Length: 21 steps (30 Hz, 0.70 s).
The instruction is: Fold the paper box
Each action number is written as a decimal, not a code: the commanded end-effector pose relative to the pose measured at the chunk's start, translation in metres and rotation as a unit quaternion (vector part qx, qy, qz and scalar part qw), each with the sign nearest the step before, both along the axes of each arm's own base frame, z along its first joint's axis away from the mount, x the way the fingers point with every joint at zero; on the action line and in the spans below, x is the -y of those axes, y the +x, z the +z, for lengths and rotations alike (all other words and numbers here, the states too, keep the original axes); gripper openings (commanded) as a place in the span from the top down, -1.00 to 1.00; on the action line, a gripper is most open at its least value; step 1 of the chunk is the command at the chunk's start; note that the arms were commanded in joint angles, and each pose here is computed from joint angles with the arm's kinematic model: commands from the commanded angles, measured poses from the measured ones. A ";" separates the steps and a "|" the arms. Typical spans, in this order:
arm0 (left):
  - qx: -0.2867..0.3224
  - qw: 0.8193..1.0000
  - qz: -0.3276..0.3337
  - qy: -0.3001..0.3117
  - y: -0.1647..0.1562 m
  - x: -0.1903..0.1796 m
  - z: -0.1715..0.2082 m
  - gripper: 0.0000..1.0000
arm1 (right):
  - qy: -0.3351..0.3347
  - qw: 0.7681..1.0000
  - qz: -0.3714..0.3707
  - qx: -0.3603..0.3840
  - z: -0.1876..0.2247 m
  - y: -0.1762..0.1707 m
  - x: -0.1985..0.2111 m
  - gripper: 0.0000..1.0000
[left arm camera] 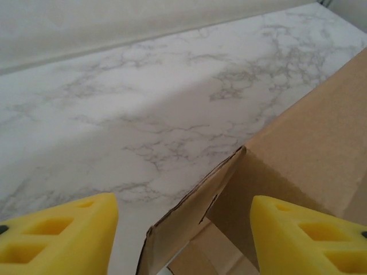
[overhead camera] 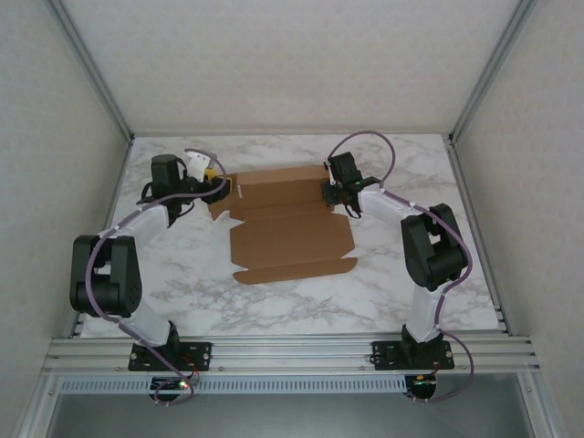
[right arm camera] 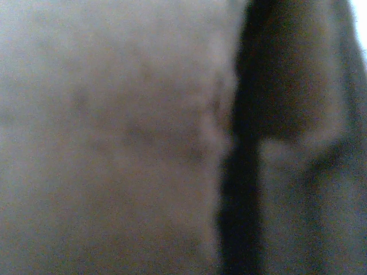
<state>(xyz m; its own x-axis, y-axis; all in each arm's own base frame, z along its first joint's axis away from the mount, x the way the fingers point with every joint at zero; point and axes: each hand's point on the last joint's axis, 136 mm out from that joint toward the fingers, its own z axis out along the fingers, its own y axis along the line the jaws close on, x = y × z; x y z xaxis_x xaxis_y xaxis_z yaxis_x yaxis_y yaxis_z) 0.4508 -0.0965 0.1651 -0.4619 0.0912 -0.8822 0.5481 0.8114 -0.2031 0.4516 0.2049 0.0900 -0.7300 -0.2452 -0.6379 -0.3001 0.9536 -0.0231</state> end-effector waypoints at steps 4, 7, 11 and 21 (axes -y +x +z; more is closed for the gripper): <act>-0.010 0.998 -0.030 -0.056 0.000 0.018 0.016 0.02 | -0.008 0.998 0.019 -0.065 -0.035 -0.019 -0.003 0.69; -0.012 0.996 -0.038 -0.079 -0.003 0.025 0.023 0.10 | -0.008 0.998 0.016 -0.067 -0.035 -0.018 -0.002 0.69; -0.021 0.992 -0.049 -0.110 -0.008 0.036 0.032 0.15 | -0.008 0.998 0.011 -0.069 -0.037 -0.018 -0.002 0.70; -0.020 0.978 0.021 -0.208 -0.021 0.038 0.050 0.08 | -0.011 0.997 -0.011 -0.070 -0.042 -0.018 0.001 0.74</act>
